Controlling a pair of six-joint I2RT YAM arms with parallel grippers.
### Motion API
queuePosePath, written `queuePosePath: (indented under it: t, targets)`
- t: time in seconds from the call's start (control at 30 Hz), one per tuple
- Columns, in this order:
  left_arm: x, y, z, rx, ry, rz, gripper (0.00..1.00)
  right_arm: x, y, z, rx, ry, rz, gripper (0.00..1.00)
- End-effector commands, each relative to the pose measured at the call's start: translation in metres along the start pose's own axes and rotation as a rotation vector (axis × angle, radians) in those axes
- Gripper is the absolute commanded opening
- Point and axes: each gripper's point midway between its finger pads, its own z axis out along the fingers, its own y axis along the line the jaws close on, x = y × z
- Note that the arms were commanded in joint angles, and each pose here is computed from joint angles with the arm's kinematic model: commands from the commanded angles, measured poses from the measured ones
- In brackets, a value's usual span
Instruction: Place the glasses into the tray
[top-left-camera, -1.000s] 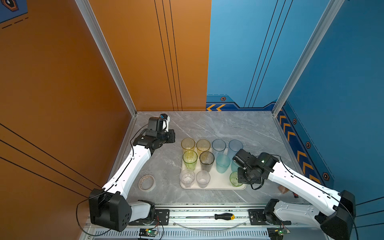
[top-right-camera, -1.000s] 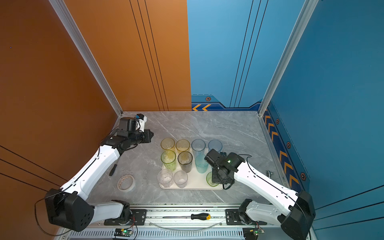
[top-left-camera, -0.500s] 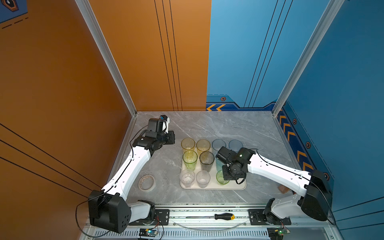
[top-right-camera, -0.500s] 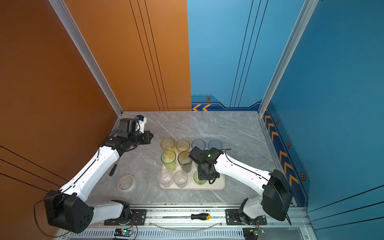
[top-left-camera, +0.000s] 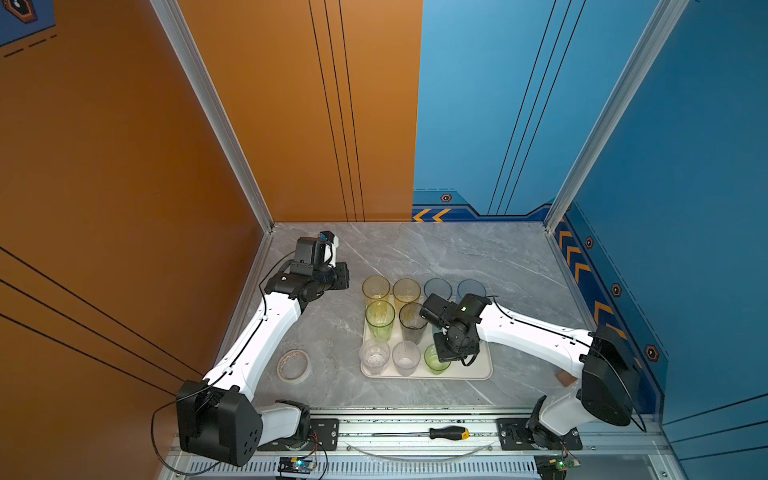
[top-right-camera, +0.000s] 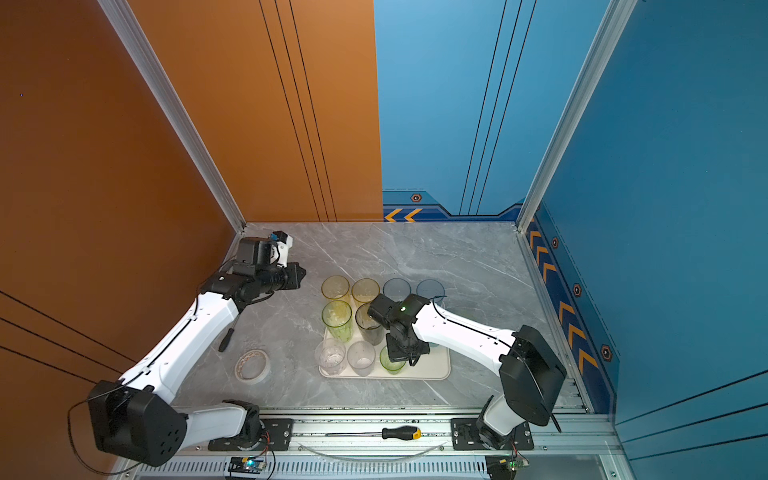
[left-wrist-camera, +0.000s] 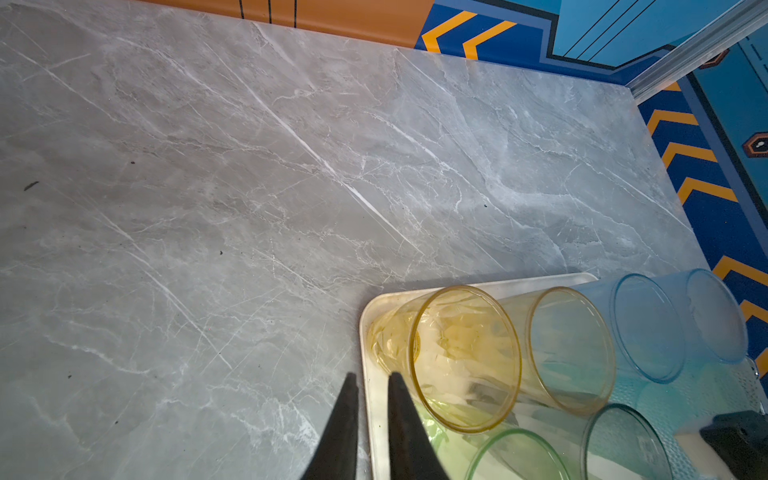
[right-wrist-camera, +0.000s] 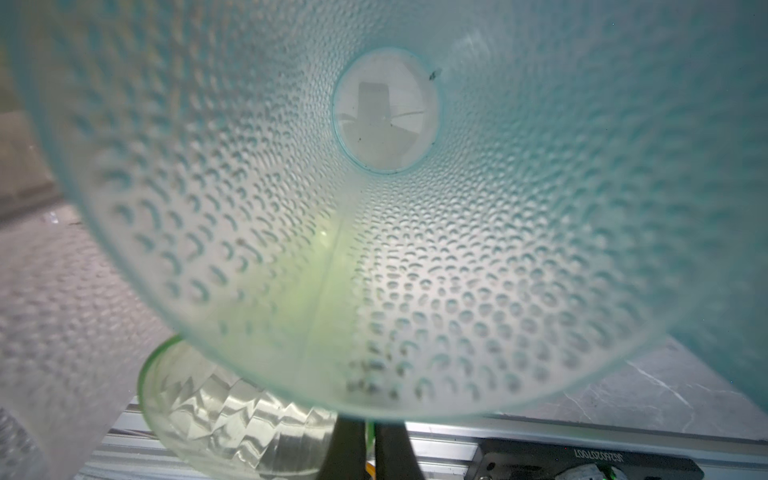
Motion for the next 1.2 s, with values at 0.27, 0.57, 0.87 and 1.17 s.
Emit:
queuePosePath:
  t: [0.27,0.57,0.87,1.17]
  targets:
    - [0.002,0.006,-0.003,-0.027,0.021,0.007,0.16,-0.008,0.01,0.005,-0.053,0.009,-0.023,0.0]
    - [0.004,0.008,-0.004,-0.036,0.028,0.007,0.16,-0.007,0.011,0.007,-0.067,0.023,-0.025,0.0]
    - [0.005,0.008,-0.004,-0.038,0.03,0.006,0.16,0.0,0.002,0.009,-0.059,0.03,-0.006,0.0]
    - [0.007,0.008,-0.003,-0.038,0.034,0.006,0.16,0.0,-0.002,0.006,-0.059,0.021,0.003,0.0]
